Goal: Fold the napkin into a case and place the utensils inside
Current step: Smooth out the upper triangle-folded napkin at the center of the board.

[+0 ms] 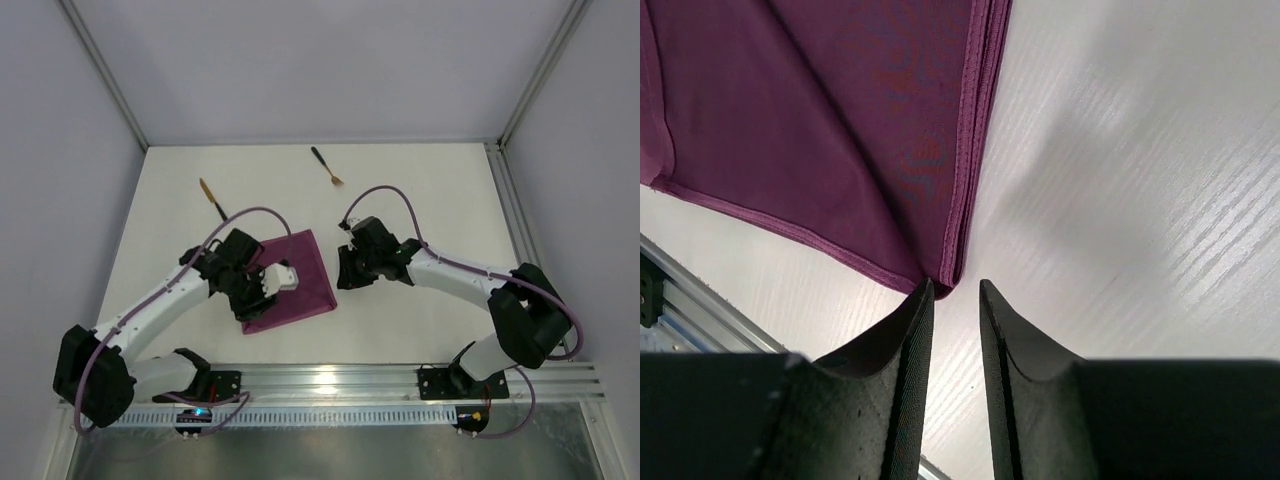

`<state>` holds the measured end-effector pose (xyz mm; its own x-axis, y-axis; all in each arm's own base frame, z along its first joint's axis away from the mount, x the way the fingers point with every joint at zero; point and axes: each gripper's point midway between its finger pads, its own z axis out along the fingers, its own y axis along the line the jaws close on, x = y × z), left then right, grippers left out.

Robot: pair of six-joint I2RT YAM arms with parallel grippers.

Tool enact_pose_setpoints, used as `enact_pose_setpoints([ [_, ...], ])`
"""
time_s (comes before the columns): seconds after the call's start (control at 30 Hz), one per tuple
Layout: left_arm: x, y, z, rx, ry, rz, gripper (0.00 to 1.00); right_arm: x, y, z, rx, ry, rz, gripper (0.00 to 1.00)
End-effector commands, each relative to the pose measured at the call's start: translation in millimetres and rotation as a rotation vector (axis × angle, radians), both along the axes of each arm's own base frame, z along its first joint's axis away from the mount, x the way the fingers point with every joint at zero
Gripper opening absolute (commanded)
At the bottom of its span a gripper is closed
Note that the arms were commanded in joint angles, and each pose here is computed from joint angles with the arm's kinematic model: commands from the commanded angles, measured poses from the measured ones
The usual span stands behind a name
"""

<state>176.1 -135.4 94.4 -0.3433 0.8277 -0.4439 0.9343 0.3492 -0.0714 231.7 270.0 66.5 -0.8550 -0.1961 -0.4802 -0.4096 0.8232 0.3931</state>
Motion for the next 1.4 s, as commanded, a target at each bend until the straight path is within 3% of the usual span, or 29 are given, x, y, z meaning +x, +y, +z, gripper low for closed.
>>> enact_pose_setpoints([
  [0.0,-24,4,-16,0.082,-0.052,-0.184,0.47,1,-1,7,0.015,-0.021,-0.026,0.29],
  [0.17,-24,-7,-37,0.152,-0.121,-0.281,0.47,-2,-5,-1,-0.002,0.005,-0.047,0.29],
  [0.53,-6,-5,-60,0.21,-0.17,-0.254,0.41,-7,-11,-8,-0.012,0.011,-0.064,0.29],
  [0.87,-20,-2,-67,0.228,-0.081,-0.28,0.24,-7,-12,-6,-0.015,0.003,-0.059,0.29],
  [1.17,-30,-8,-41,0.167,-0.062,-0.311,0.39,-5,-9,-6,-0.011,0.008,-0.056,0.29],
  [1.37,-30,7,-58,0.265,-0.025,-0.332,0.4,-4,-8,-5,-0.012,0.006,-0.05,0.29],
])
